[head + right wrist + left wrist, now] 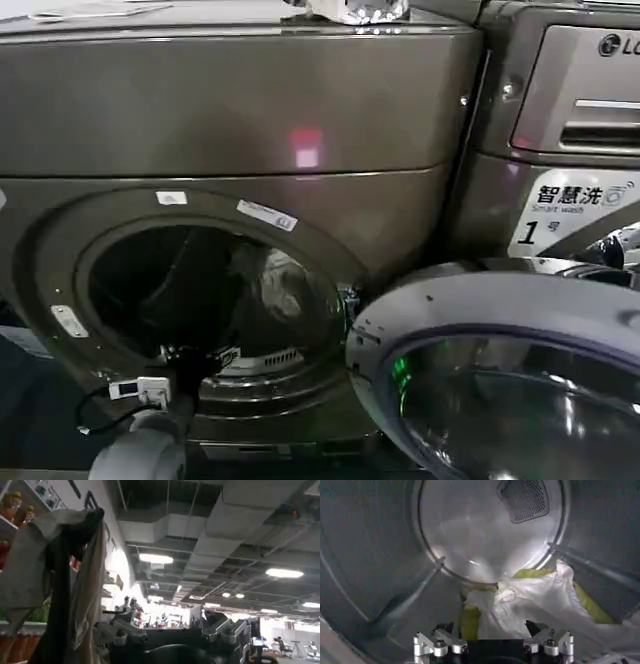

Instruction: Grasp the clothes from the dryer.

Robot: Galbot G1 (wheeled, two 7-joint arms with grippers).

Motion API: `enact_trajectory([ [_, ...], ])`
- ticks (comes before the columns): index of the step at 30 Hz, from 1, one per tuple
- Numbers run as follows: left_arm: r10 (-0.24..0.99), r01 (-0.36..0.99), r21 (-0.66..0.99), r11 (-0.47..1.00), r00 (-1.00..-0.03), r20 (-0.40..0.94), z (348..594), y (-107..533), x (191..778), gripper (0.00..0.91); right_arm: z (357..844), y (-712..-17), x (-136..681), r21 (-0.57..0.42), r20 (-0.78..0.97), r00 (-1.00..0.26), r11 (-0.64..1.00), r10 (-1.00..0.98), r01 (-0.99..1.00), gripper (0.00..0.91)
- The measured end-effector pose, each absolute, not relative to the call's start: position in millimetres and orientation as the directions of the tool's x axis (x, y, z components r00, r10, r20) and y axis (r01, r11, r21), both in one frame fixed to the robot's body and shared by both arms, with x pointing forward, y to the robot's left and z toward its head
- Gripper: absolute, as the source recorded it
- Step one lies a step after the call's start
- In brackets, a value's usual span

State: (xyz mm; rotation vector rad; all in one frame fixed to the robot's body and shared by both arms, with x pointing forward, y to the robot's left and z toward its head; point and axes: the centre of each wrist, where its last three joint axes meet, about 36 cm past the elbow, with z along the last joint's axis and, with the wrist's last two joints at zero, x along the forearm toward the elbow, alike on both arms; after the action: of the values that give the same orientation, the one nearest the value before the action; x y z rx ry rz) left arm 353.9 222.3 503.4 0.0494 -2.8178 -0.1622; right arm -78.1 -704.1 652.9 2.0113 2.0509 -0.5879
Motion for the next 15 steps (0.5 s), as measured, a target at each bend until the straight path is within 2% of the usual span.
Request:
enact_trajectory([
  [6,-0.064,-0.032,0.110,0.993,-0.951,0.301,500,214,381,0.907,651,-704,-78,-0.141,-0.424,-0.055,-0.005,0.904,0.990,0.907],
  [15,-0.080,-0.049,0.103,0.993,-0.941,0.330,485,203,461,0.907,650,-705,-75,-0.146,-0.425,-0.066,0.004,0.903,0.989,0.907],
])
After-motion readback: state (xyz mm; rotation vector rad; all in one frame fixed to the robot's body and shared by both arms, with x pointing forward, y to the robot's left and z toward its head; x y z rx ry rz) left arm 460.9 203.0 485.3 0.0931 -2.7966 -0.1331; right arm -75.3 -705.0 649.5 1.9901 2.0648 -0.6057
